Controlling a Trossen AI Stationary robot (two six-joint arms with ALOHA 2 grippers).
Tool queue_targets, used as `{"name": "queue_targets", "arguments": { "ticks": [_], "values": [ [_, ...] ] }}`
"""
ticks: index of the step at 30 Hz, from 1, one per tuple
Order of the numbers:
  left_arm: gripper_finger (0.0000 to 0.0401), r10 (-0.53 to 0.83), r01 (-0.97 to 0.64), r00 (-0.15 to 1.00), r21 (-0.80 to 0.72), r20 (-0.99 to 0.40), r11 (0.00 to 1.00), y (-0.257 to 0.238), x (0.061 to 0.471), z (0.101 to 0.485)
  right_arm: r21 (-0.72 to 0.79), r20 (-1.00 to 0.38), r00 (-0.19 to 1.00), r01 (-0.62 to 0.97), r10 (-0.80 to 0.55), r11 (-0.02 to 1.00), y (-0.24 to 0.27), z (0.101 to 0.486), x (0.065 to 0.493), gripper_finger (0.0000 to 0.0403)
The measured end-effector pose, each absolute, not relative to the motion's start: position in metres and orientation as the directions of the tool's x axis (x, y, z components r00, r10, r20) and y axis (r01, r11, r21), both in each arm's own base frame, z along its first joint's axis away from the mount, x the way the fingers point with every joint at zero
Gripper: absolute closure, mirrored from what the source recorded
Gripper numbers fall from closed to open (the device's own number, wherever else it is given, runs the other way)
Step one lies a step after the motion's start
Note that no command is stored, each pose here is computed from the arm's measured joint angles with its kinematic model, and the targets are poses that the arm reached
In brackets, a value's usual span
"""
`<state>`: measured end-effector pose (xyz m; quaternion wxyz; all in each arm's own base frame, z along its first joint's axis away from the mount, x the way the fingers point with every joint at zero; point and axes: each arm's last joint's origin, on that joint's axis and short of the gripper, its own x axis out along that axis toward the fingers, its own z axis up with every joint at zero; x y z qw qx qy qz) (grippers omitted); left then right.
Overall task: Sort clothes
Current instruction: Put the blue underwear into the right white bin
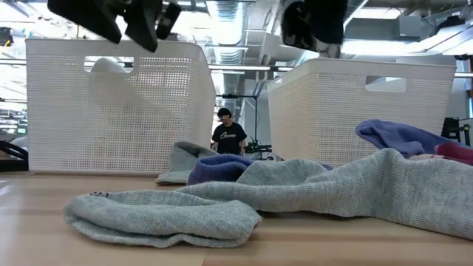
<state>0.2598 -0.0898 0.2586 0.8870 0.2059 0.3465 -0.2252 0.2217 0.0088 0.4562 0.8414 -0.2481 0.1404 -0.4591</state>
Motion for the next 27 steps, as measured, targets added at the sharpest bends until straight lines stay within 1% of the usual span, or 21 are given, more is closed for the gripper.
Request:
{"name": "queue_targets", "arguments": {
  "ticks": [4,8,14,21,27],
  "values": [
    [0.0223,-0.287,0.538,0.674,0.186,-0.681,0.822,-0.09,0.259,0.241,-0.542,-0.03,0.476,0.731,-0.879,0.414,-0.018,0.456,0.212,0.0403],
    [0.0223,-0.308,0.535,0.693,0.177,-0.652,0.826,-0.09,0.257,0.229,-0.508,-0.089,0.466,0.739,-0.88,0.442,-0.045,0.448,0.208,0.0403],
    [0.0223,-0.327,0.517,0.723,0.163,-0.608,0.84,-0.091,0.257,0.221,-0.494,-0.212,0.413,0.737,-0.886,0.462,-0.085,0.43,0.212,0.0403],
    [0.0223,-0.357,0.53,0.723,0.143,-0.592,0.836,-0.094,0.254,0.215,-0.493,-0.327,0.351,0.729,-0.877,0.475,-0.124,0.408,0.221,0.0402],
    [0.0223,-0.374,0.546,0.72,0.145,-0.585,0.825,-0.099,0.253,0.216,-0.47,-0.445,0.294,0.728,-0.846,0.5,-0.159,0.381,0.23,0.0401]
  ]
}}
